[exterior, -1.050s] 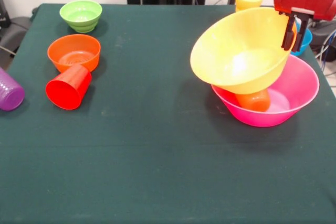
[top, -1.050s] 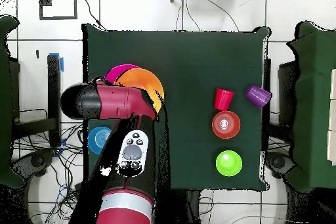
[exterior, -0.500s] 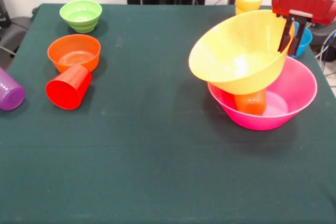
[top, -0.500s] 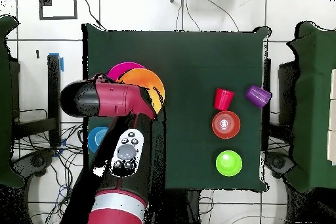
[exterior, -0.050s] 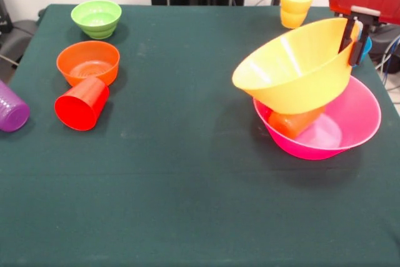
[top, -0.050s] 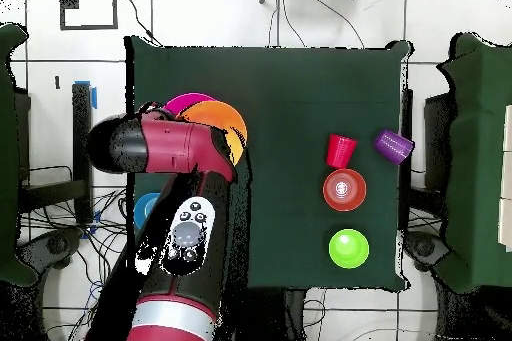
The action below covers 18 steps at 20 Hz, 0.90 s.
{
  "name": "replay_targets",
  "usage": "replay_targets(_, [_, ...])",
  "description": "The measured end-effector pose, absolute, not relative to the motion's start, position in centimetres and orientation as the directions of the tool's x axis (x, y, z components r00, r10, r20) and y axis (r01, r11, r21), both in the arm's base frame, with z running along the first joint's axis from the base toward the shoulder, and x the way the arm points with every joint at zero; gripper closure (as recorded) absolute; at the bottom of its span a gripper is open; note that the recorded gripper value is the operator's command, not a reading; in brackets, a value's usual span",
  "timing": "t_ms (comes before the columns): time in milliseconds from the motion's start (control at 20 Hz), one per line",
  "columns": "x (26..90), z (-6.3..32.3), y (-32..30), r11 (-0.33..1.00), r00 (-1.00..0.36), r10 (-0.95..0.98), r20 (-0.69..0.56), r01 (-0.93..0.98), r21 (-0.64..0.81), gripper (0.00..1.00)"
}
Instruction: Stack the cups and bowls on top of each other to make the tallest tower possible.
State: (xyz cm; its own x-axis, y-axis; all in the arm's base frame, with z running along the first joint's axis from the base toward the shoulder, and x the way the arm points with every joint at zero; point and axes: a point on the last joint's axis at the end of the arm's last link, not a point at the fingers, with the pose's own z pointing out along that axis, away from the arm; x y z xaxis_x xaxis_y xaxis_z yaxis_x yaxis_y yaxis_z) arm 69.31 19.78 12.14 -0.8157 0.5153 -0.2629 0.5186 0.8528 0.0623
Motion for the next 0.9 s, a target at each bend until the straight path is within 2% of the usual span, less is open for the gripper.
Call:
replay_targets(800, [70.6,11.8,19.5,0.846,-0.803,0.520,-0.292,0.530,0.051,1.00])
replay_targets(850, [70.4,11.4,19.5,0.847,-0.805,0.518,-0.289,0.529,0.045,0.00])
replay_targets(900, [70.4,11.4,19.5,0.848,-0.805,0.518,-0.289,0.529,0.044,0.00])
